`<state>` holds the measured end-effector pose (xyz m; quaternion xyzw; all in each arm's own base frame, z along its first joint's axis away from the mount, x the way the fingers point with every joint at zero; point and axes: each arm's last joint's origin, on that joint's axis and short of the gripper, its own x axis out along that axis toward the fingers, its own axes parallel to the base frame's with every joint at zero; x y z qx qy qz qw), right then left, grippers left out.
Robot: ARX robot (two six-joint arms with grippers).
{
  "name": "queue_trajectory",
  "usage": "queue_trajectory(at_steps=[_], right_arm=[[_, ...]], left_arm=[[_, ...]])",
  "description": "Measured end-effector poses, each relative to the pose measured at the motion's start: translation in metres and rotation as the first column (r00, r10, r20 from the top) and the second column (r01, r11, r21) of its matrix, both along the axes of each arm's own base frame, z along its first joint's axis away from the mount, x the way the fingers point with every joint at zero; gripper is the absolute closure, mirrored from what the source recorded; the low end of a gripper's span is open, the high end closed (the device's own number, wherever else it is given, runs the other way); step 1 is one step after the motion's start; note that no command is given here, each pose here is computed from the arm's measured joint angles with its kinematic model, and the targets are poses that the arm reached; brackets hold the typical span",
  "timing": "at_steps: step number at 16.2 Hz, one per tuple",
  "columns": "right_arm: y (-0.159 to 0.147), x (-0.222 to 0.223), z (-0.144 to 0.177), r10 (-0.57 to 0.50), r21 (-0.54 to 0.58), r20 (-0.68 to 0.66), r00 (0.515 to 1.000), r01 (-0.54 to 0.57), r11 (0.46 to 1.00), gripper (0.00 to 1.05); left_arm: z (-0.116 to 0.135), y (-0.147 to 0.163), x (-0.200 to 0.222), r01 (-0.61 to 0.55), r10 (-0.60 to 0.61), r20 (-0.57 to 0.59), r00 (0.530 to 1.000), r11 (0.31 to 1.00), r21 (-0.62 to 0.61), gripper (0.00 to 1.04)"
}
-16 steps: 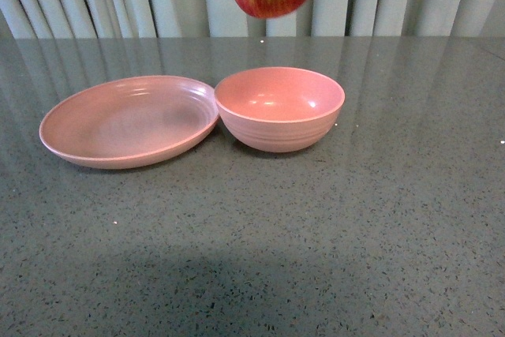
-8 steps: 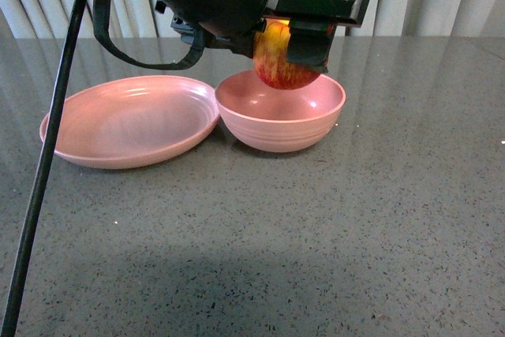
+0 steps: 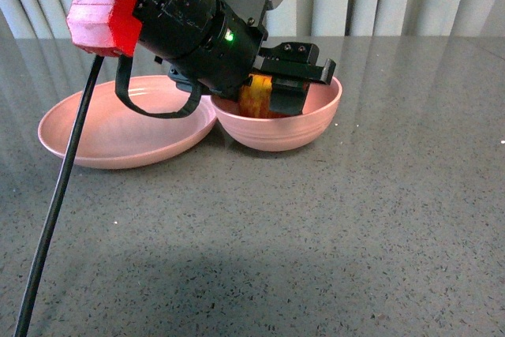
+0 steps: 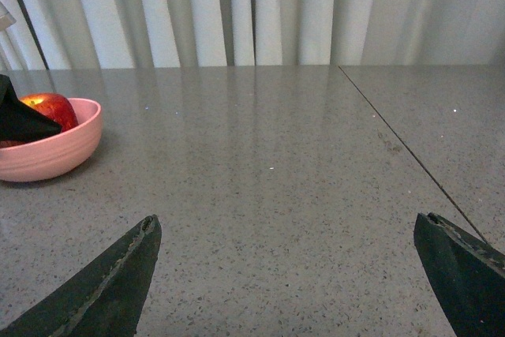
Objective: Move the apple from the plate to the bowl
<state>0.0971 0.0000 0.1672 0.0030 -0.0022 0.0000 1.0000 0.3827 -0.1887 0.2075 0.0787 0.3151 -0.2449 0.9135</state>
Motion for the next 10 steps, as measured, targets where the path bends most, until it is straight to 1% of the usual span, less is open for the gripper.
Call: queue_trajectory(at_steps=[4, 5, 7, 8, 10], right_arm=[[0.0, 0.0, 0.0, 0.0, 0.0, 0.0, 1.0, 0.0, 1.0, 0.07], [0.0, 0.0, 0.0, 0.0, 0.0, 0.0, 1.0, 0.0, 1.0, 0.07], [0.0, 0.0, 0.0, 0.0, 0.0, 0.0, 1.0, 0.0, 1.0, 0.07], [0.0, 0.0, 0.0, 0.0, 0.0, 0.0, 1.0, 0.0, 1.0, 0.07], [0.0, 0.0, 0.0, 0.0, 0.0, 0.0, 1.0, 0.0, 1.0, 0.07]], left_arm=[[0.0032, -0.0021, 0.0036, 0.006, -0.005, 0.012, 1.0, 1.0, -0.013, 0.39], [0.0027, -0.0025, 0.0039, 0.01, -0.01, 0.005, 1.0, 1.0, -0.02, 0.35], [0.0043, -0.0032, 0.0043, 0.019, -0.019, 0.008, 1.0, 0.999, -0.027, 0.14], [0.0059, -0.0035, 0.0049, 0.02, -0.02, 0.012, 1.0, 0.999, -0.03, 0.06], [0.008, -0.0031, 0.0058, 0.02, -0.02, 0.018, 1.0, 0.999, -0.034, 0.07]])
